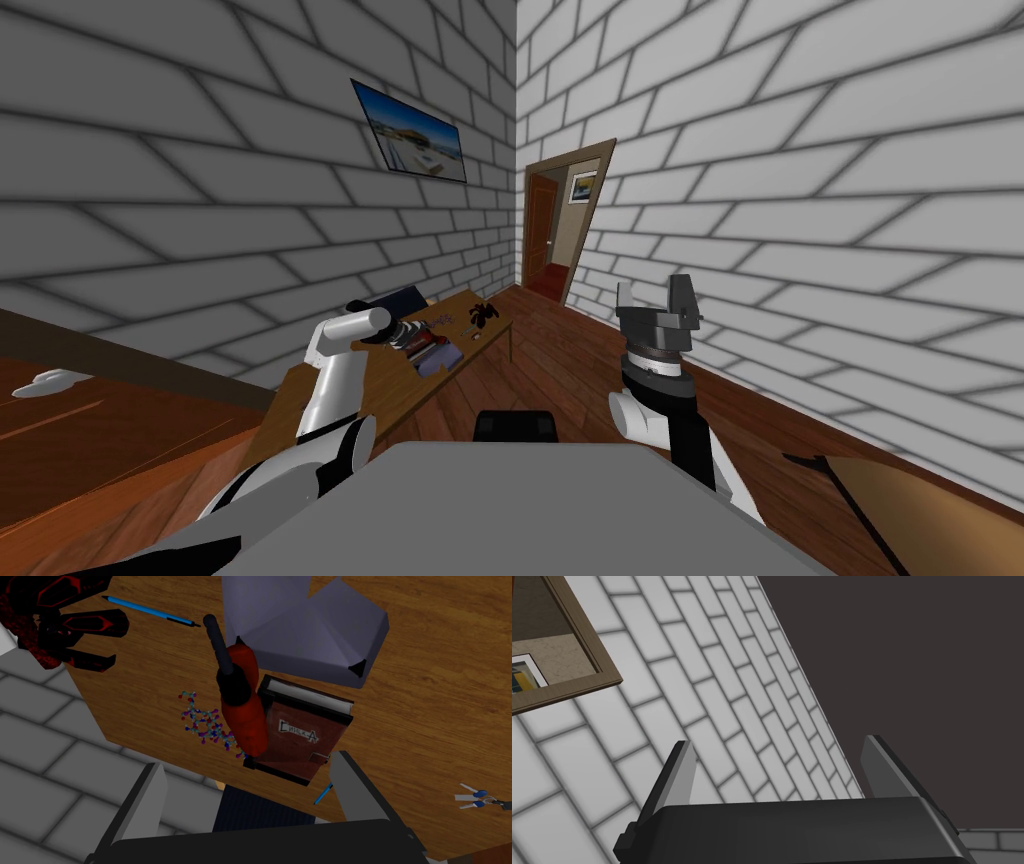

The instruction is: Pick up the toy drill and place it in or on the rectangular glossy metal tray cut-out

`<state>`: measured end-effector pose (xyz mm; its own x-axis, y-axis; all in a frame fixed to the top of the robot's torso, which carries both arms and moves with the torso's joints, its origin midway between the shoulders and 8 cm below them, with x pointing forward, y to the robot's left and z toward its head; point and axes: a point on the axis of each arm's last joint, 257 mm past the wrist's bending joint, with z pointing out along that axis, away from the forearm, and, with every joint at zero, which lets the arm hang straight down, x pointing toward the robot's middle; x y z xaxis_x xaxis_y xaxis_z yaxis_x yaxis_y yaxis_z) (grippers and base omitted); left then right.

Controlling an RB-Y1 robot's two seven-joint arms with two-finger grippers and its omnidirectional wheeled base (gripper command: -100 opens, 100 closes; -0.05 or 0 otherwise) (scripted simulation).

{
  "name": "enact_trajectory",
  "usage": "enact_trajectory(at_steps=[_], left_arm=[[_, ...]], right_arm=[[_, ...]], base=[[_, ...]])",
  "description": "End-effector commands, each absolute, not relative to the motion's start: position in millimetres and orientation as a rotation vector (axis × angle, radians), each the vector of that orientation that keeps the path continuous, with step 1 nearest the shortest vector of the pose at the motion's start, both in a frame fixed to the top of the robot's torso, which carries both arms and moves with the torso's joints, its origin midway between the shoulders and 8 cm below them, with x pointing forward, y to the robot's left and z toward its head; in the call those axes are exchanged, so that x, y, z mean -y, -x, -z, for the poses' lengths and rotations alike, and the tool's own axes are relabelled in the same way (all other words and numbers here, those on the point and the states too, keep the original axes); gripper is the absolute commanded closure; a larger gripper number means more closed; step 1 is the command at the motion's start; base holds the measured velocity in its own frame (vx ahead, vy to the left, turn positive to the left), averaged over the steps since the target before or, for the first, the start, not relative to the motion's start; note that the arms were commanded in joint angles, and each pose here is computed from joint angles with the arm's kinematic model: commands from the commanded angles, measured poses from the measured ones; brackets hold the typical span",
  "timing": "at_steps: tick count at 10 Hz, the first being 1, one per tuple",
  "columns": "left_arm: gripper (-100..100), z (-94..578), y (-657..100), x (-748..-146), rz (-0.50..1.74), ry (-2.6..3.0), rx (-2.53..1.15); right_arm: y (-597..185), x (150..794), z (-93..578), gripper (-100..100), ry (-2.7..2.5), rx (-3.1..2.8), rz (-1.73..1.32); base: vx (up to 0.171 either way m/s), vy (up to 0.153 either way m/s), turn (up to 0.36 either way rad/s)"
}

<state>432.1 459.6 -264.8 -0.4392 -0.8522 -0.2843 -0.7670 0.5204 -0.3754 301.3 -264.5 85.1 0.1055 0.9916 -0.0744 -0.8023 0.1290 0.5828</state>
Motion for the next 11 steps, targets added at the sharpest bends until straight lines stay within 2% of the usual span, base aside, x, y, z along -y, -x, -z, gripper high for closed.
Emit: enact_trajectory(at_steps=[1, 9, 10, 11], left_arm=[[-100, 257, -427, -460, 0.265, 1.325, -2.336], [-100, 226, -414, -463, 0.268, 1.312, -2.353], [0, 226, -413, -463, 0.267, 1.313, -2.356], [0, 226, -413, -463, 0.267, 1.312, -2.355]], right_arm=[[-301, 264, -85, 0, -0.453, -0.513, -1.39], [-301, 264, -85, 0, -0.453, -0.513, -1.39], [-301, 264, -85, 0, -0.453, -0.513, -1.39], [-301, 264, -85, 0, -0.453, -0.513, -1.39]], base=[[0.05, -0.019, 0.03], [0.036, -0.013, 0.019], [0.0, 0.0, 0.0], [0.0, 0.0, 0.0]])
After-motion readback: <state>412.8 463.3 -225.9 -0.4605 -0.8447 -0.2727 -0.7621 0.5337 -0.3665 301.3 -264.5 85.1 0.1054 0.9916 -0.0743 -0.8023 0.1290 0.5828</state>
